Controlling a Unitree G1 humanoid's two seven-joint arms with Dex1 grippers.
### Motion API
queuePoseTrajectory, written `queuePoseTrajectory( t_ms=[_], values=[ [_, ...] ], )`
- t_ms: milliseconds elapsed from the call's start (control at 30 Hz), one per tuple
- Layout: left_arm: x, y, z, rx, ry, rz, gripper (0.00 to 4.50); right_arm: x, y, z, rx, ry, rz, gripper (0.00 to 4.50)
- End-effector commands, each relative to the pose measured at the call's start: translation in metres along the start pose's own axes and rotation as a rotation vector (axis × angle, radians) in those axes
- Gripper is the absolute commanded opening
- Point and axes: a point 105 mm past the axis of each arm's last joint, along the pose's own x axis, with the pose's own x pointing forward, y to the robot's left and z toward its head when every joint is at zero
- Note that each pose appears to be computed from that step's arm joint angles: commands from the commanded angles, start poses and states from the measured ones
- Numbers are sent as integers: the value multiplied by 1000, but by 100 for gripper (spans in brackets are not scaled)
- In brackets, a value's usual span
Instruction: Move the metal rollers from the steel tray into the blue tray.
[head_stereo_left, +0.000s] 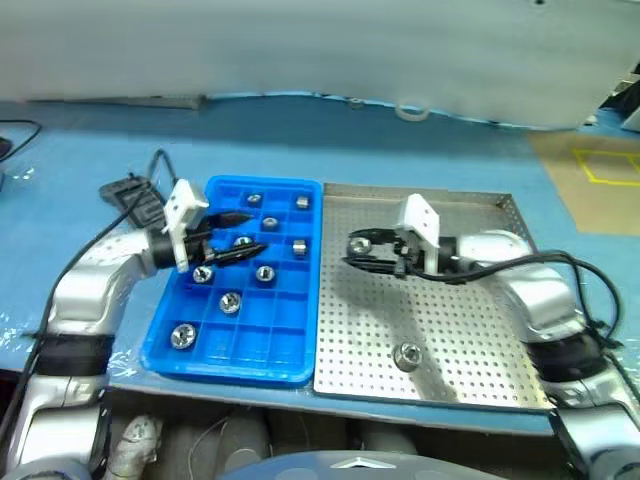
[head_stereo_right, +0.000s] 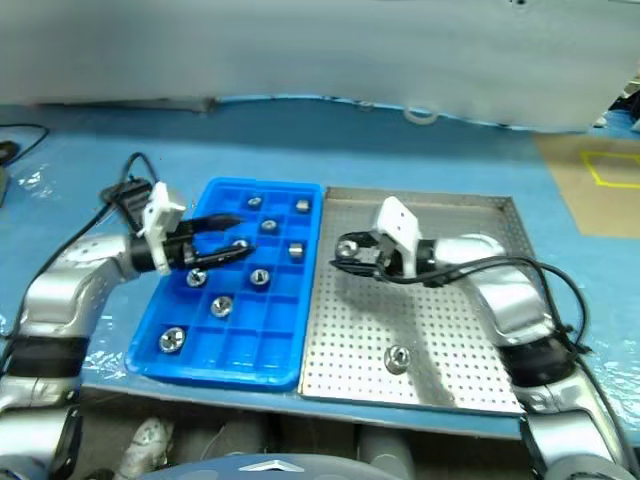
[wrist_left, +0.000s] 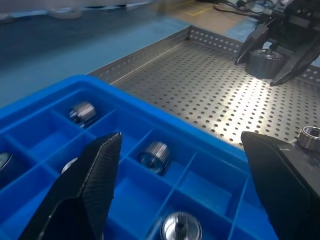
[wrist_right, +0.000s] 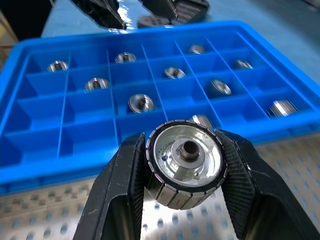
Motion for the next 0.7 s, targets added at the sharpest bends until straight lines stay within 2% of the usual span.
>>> queuePoseTrajectory(
  t_ms=[33,200,333,467,700],
  values=[
    [-11,-18,10,20,-28,40,402,20,3,11,-13,-49,88,172],
    [-24,-32,3,-17,-22,112,402,26,-1,-14,58,-8,133,172],
    [-29,-36,-2,-43,-17,154,402,16,19,-31,80,57,248,172],
    [-28,-41,-7,-60,5,151,402,14,36,-33,148,41,338,172],
    [-29,-44,-13,-77,51,101,402,29,40,-33,115,31,354,172]
  ],
)
